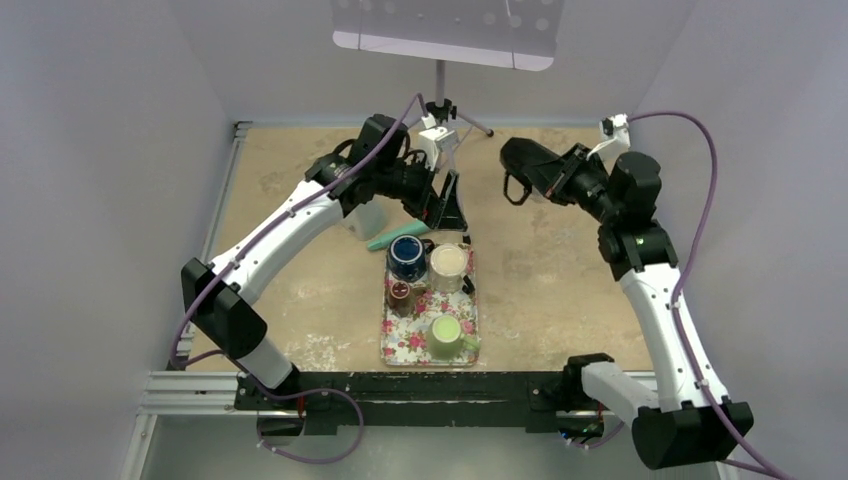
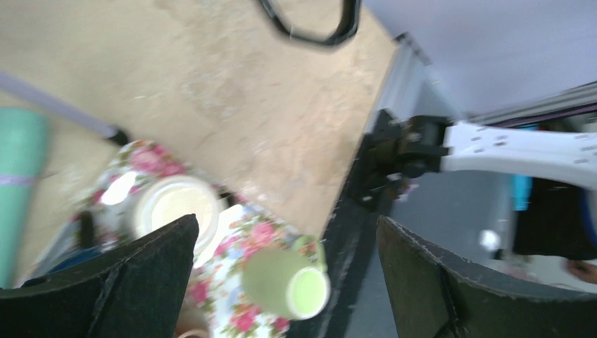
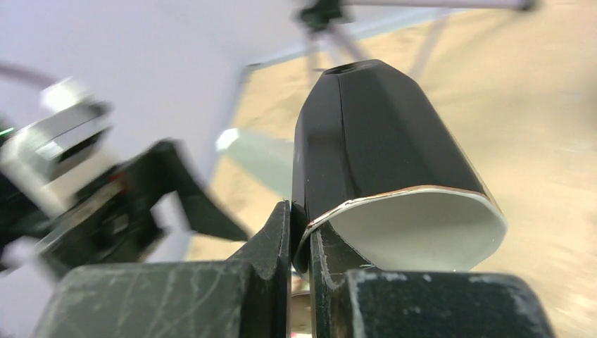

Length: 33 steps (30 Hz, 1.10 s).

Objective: Turn the mug right side up

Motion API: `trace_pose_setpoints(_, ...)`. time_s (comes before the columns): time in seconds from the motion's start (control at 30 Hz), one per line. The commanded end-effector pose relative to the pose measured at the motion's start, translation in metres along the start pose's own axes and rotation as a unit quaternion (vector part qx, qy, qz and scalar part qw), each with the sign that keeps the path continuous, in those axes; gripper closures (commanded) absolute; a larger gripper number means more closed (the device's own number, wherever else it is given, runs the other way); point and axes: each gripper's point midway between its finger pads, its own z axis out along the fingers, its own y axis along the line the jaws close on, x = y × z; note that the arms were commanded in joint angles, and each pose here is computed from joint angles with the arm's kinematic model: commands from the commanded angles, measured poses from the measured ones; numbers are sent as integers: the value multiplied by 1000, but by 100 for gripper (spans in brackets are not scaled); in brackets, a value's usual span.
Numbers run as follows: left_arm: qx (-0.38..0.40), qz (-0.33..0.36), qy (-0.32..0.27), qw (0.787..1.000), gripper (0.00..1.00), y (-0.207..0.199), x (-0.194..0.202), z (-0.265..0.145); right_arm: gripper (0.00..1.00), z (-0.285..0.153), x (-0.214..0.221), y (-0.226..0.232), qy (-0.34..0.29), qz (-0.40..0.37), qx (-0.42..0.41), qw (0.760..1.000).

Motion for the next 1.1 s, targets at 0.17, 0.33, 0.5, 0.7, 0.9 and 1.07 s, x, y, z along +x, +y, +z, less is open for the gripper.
trace_pose_setpoints(0.17, -181, 176, 82, 964, 0, 58, 28, -55, 100, -47, -77, -176, 32, -168, 443, 880)
trace_pose_setpoints(0.33, -192, 195, 153, 950, 2, 70, 67, -69, 100, -48, -106, -239, 73, -149, 496, 852)
trace_pose_setpoints(0.5, -180, 207, 179, 945, 3, 69, 89, -78, 100, -31, -99, -300, 147, -114, 513, 838)
trace_pose_setpoints(0.7, -170, 207, 186, 945, 3, 67, 103, -81, 100, -3, -86, -343, 203, -96, 510, 830)
trace_pose_setpoints(0.9, -153, 201, 189, 949, 3, 65, 107, -75, 100, 19, -76, -366, 228, -87, 494, 834)
trace_pose_setpoints(1.07, -141, 196, 190, 952, 3, 62, 106, -71, 100, 41, -75, -370, 233, -101, 479, 840)
